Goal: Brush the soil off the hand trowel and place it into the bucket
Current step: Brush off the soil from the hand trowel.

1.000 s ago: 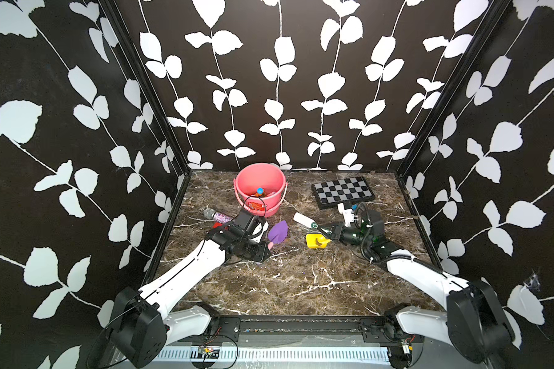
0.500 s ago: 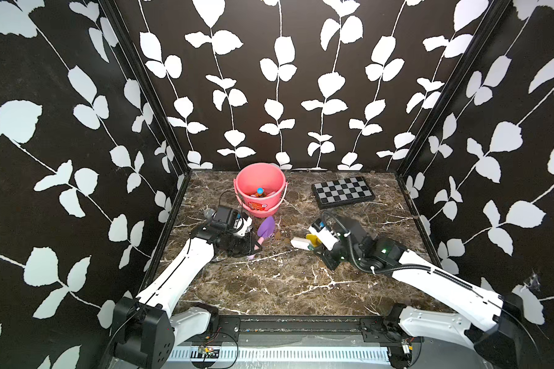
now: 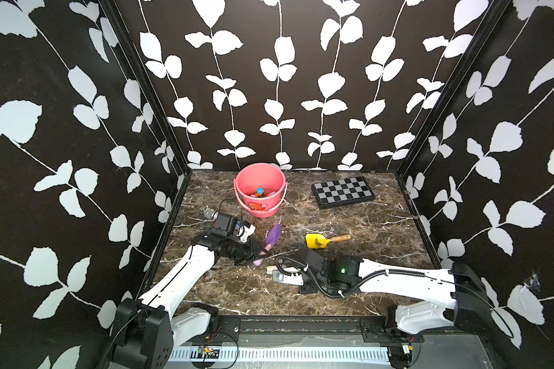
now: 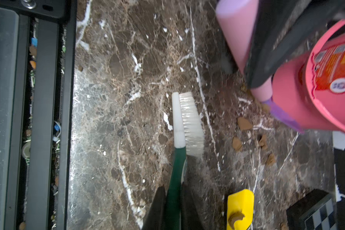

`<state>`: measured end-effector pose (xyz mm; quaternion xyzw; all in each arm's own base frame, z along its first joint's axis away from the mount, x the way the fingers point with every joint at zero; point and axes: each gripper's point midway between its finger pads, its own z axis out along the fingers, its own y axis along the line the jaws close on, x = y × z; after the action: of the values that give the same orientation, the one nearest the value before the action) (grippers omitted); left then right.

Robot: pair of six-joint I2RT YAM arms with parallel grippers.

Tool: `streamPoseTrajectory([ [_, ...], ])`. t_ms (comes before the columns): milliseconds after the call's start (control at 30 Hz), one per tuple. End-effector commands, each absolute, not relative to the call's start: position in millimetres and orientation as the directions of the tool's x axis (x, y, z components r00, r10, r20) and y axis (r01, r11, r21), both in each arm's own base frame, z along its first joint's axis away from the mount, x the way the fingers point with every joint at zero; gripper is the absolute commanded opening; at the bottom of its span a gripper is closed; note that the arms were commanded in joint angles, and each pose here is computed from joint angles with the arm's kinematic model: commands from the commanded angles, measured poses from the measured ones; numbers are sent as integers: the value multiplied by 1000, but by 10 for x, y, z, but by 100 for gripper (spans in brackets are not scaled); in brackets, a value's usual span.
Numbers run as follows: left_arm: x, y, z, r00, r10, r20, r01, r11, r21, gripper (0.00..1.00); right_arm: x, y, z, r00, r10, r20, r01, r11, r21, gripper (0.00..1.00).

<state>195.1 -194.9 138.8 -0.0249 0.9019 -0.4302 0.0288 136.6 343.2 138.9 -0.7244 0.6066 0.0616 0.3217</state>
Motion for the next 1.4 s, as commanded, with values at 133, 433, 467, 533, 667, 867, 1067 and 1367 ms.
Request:
streamPoseTrajectory([
  [133, 1838, -1991, 1366, -1000, -16, 4, -13, 596, -803, 0, 1450, 3670, 1813, 402, -745, -532, -848, -84, -524, 0],
  [433, 1786, -1982, 1362, -1000, 2, 7, -5, 599, -801, 0, 1914, 3507, 1868, 263, -804, -533, -825, 99, -557, 0],
  [467, 1789, -1979, 1366, -1000, 2, 3, -1, 602, -799, 0, 1951, 3474, 1850, 244, -811, -532, -826, 114, -552, 0],
  [533, 1794, -1973, 1383, -1000, 1, -4, 3, 606, -795, 0, 1999, 3392, 1788, 210, -828, -520, -829, 131, -544, 0],
  [667, 1825, -1962, 1428, -1000, -3, -23, 16, 614, -789, 0, 1974, 3295, 1656, 187, -848, -495, -838, 125, -531, 0],
  [867, 1856, -1968, 1439, -1000, -5, -26, 17, 616, -787, 0, 1721, 3334, 1620, 213, -811, -545, -889, 71, -453, 0],
  [1067, 1870, -1965, 1437, -1000, -13, -29, 15, 617, -787, 0, 1603, 3499, 1733, 253, -769, -587, -898, 39, -439, 0],
  [1367, 1823, -1975, 1440, -1000, 0, -21, 16, 605, -796, 0, 2004, 3507, 1768, 207, -825, -526, -828, 138, -543, 0],
])
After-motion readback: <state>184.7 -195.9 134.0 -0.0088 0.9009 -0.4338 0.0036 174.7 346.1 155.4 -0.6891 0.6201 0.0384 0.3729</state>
